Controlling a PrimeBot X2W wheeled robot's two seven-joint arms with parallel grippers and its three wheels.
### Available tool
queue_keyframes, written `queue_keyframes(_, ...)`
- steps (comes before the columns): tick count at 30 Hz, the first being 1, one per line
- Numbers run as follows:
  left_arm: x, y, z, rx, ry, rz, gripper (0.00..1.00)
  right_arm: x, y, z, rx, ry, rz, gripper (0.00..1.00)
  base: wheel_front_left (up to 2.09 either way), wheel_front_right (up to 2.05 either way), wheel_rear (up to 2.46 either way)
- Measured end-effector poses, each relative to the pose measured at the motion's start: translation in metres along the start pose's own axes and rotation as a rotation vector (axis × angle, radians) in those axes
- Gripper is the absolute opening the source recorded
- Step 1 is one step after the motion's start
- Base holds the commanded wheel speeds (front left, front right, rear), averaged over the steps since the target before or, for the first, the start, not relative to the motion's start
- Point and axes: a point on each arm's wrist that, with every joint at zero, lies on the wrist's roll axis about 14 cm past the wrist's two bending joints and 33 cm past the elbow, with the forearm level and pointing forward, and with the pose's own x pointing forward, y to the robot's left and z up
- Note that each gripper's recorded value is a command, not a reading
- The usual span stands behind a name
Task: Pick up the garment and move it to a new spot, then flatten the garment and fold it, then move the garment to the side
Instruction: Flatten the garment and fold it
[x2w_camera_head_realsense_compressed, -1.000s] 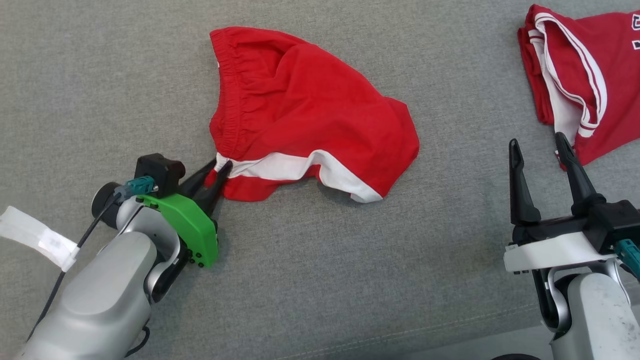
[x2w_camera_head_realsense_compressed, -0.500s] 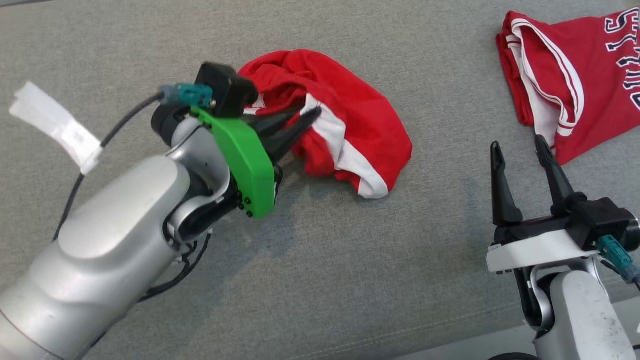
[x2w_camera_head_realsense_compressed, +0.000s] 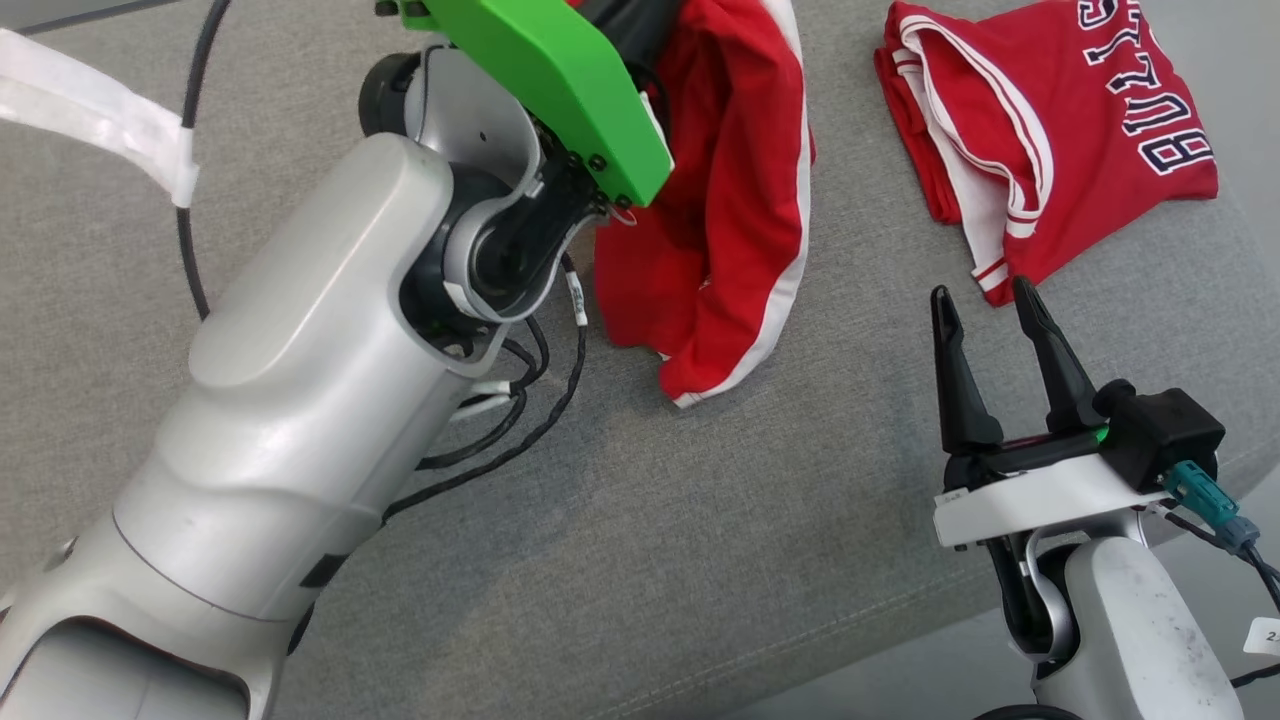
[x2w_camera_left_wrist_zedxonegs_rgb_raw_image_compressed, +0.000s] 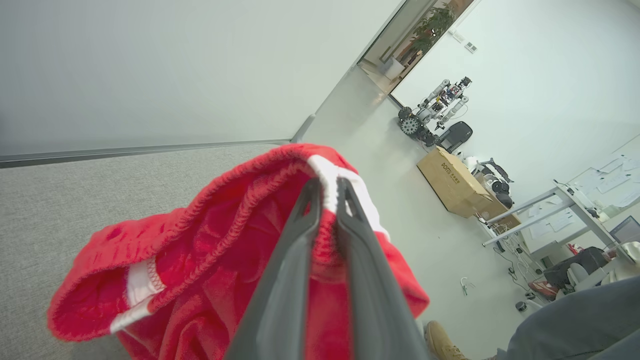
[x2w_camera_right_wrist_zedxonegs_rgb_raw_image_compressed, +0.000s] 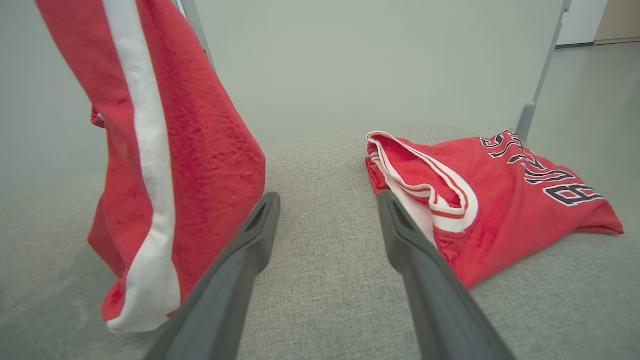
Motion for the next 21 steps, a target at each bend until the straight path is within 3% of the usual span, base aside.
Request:
queue_keyframes(4, 0.0, 0.013, 0.031, 0.011, -0.126, 0.071, 0.0, -0.006, -0.006, -0.003, -0.001, 0.014, -0.021, 1.0, 0.0, 0.0, 0.0)
queue_keyframes(11, -0.047, 0.107, 0.067, 0.041, -0.304, 0.354, 0.0, -0.004, -0.006, -0.013, -0.01, 0.04, -0.017, 1.0, 0.0, 0.0, 0.0)
queue_keyframes(16, -0.101, 0.173, 0.022, 0.026, -0.199, 0.523, 0.0, 0.002, 0.004, -0.017, -0.017, 0.045, 0.012, 1.0, 0.0, 0.0, 0.0)
queue_keyframes(21, -0.148, 0.191, -0.038, -0.069, -0.113, 0.578, 0.0, 0.009, 0.015, -0.024, -0.033, 0.059, 0.049, 1.0, 0.0, 0.0, 0.0)
